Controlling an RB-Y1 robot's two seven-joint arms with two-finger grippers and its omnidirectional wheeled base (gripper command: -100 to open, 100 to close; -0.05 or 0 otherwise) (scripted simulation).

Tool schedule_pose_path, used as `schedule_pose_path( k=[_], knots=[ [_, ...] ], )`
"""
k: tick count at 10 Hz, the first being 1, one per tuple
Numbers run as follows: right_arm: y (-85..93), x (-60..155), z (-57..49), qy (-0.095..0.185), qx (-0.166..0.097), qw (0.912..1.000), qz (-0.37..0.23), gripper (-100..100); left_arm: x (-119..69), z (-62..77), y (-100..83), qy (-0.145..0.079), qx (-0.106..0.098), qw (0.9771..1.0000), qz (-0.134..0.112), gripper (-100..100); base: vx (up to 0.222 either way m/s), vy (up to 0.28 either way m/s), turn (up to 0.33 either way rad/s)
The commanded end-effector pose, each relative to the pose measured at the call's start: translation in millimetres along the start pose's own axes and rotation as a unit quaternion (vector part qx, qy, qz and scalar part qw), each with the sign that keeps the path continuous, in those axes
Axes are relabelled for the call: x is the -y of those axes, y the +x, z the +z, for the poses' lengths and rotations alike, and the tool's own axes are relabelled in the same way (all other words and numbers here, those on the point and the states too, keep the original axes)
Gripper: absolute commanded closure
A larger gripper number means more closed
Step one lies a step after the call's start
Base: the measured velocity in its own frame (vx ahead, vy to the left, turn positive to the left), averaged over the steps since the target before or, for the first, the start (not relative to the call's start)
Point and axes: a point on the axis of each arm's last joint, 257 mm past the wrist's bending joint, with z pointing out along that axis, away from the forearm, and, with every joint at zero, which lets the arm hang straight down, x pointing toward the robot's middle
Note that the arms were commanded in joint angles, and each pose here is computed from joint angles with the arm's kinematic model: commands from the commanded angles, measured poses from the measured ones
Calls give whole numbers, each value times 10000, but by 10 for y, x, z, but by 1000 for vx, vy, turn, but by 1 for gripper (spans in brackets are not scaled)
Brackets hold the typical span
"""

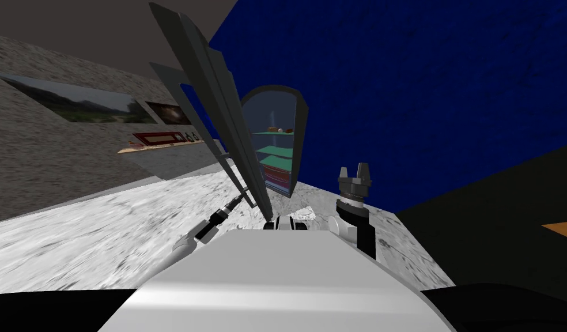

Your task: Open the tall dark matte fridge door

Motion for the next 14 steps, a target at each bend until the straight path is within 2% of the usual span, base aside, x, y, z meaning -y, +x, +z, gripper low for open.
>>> schedule_pose_path(
  k=[1, 3, 4, 7, 8, 9, 10, 11, 13, 14],
  knots=[
    [0, 0, 0, 0, 0, 10000, -1, 0, 258, 316, -116, 359, -6, 9994, 15, 100, -69, 165, 83],
    [0, 0, 0, 0, 0, 10000, 0, 0, 258, 316, -116, 359, -6, 9994, 15, 100, -5, 70, -11],
    [0, 0, 0, 0, 1, 10000, 1, 0, 399, 456, 15, 532, -210, 9984, 23, 100, -17, 153, 149],
    [0, 0, 0, 0, 0, 10000, 0, 0, 426, 492, -15, 570, -190, 9982, 42, 100, -28, 107, 10],
    [0, 0, 0, 0, 1, 10000, 1, 0, 548, 592, 138, 710, -410, 9966, 44, 100, -28, 147, 139],
    [0, -1, 0, -1, 0, 10000, 0, 0, 592, 649, 89, 770, -378, 9963, 75, 100, -33, 166, 66],
    [0, 0, 0, 0, 0, 10000, 0, 0, 712, 734, 242, 903, -598, 9941, 85, 100, -61, 252, 104],
    [0, 0, 0, -1, -1, 10000, -1, 0, 750, 782, 200, 954, -571, 9937, 113, 100, -59, 239, 33],
    [0, 0, 0, 0, 0, 10000, 0, 0, 754, 786, 196, 958, -569, 9937, 116, 100, -9, 74, 20],
    [0, 0, 0, 0, 1, 10000, 1, 0, 641, 695, 389, 821, -727, 9939, 141, 100, -4, 7, 10]
  ],
)
